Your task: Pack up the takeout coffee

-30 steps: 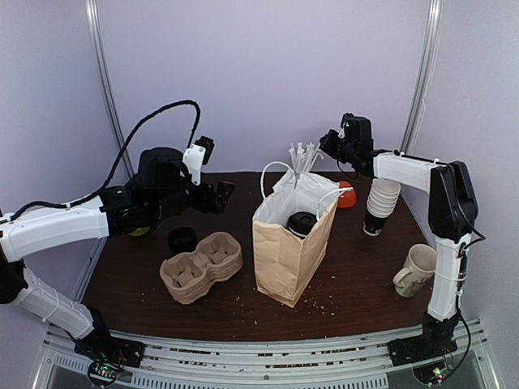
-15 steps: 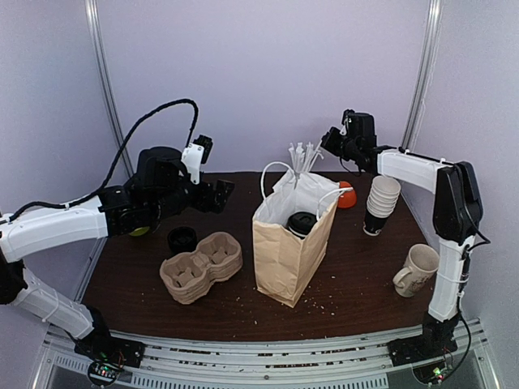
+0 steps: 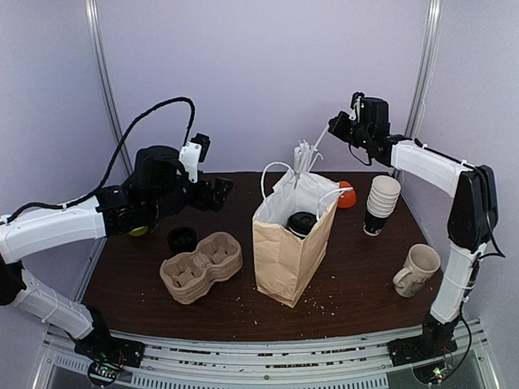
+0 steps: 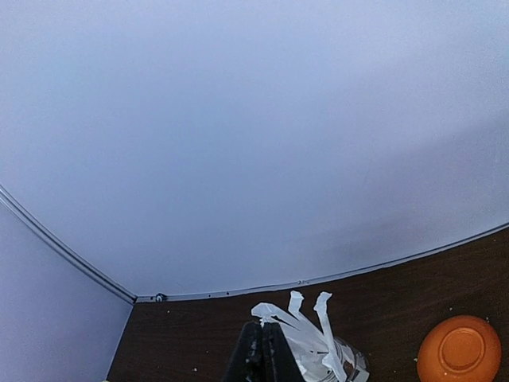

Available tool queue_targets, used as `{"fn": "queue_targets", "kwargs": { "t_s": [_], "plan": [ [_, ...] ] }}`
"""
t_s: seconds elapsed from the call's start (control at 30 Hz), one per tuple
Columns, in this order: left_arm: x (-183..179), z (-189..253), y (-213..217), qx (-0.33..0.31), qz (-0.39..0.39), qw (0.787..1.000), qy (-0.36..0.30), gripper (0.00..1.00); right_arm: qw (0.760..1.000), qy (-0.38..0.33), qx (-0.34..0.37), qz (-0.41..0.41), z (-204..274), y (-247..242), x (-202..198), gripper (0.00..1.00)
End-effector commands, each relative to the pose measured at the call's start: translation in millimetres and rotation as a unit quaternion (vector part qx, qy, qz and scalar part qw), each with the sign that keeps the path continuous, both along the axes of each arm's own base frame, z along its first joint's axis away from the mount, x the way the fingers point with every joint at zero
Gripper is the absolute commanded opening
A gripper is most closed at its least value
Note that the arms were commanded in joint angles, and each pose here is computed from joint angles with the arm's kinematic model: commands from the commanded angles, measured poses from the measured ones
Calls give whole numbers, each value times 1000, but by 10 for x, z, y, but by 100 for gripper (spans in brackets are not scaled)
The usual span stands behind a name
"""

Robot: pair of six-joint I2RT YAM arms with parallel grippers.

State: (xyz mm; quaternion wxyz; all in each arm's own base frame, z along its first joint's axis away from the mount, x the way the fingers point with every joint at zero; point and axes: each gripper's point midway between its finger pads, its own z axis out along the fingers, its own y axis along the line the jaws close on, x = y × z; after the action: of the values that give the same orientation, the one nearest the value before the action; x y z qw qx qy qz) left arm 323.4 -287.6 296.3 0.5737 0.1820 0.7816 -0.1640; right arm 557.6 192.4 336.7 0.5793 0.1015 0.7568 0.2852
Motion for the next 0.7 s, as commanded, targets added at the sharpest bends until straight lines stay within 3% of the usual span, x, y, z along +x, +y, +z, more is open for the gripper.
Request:
{"fn": "queue_targets", "kwargs": {
  "t_s": [0.0, 0.37, 0.67],
  "plan": [
    [-15, 294, 94, -45, 14, 999, -23, 93, 999, -50, 13, 6, 593, -74, -223, 0],
    [-87, 517, 183, -85, 19, 996, -35, 93, 995, -87, 26, 35, 1107, -108, -653, 0],
    [-137, 872, 193, -116, 8, 991, -62, 94, 987, -122, 34, 104, 1519, -15, -1123, 0]
  ]
}}
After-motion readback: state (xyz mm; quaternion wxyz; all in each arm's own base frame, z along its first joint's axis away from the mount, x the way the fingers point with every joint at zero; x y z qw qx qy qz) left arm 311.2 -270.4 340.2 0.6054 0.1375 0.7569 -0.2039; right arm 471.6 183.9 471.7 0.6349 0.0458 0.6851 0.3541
